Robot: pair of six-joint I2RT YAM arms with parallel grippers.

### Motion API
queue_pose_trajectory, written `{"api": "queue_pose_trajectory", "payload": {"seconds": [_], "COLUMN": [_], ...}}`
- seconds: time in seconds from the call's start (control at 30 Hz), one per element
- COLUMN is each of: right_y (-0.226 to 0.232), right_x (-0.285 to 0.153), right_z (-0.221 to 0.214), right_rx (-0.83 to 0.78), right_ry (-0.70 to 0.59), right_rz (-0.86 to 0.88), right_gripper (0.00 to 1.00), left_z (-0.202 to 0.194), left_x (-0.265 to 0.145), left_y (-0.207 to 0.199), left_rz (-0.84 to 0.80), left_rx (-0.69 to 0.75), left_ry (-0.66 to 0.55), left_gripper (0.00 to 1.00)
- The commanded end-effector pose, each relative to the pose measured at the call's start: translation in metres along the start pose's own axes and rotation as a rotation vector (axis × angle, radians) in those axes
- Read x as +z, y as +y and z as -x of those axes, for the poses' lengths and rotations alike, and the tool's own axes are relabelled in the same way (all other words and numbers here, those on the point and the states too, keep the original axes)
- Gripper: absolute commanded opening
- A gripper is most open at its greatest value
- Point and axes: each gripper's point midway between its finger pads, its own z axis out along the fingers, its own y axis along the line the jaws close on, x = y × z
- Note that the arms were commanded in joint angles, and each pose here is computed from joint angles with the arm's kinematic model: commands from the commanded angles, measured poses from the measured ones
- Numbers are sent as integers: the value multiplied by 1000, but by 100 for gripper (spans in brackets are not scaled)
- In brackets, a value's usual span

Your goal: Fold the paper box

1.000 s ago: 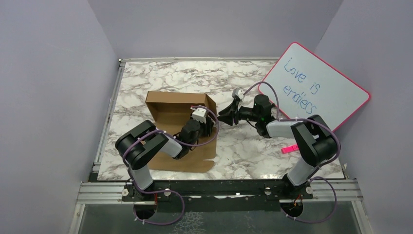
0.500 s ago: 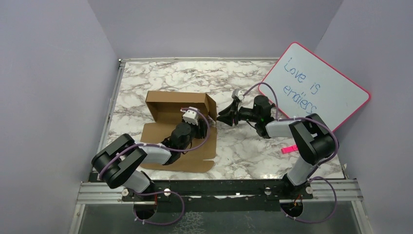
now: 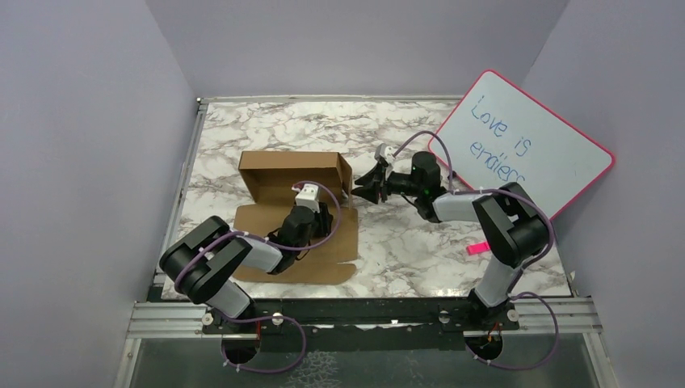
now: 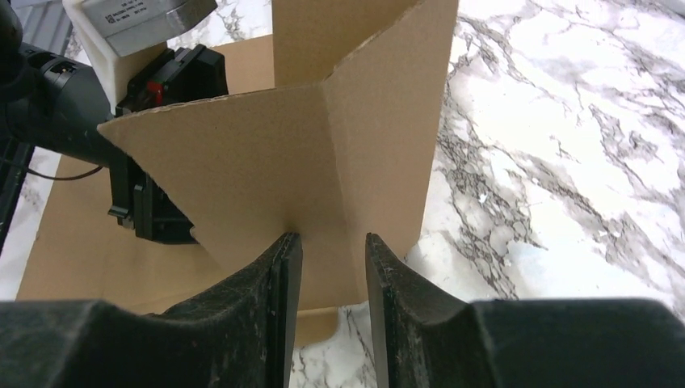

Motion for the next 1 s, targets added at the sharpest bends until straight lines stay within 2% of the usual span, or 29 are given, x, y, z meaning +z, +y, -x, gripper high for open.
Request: {"api": "queue_pose_trajectory", "payload": {"seconds": [0.0,0.23,0.37,0.7,0.97], "right_y": [-6,-8,-12,-13,-9], "right_x": [15,28,32,34,37], "right_z": [0,6,5,-5,-10], "right_rx": [-37,-57,-64,-71,-76], "right_ry": [14,-29,-46,-59,-54], "right_rz": [-12,-75,-139,-155,-123], "right_gripper": [40,44,44,44,44], "left_z": [-15,-40,-44,-24,-10], "left_x": [3,-1,-4,-17,-40], "left_y": [-12,-21,-30,-39,-49], "left_rz": [-62,-108,-130,-175,-229], "left_rx": [-32,-69,-57,-73,-122], "left_ry": [67,150,157,114,113], "left_gripper": [46,44,43,43,49]}}
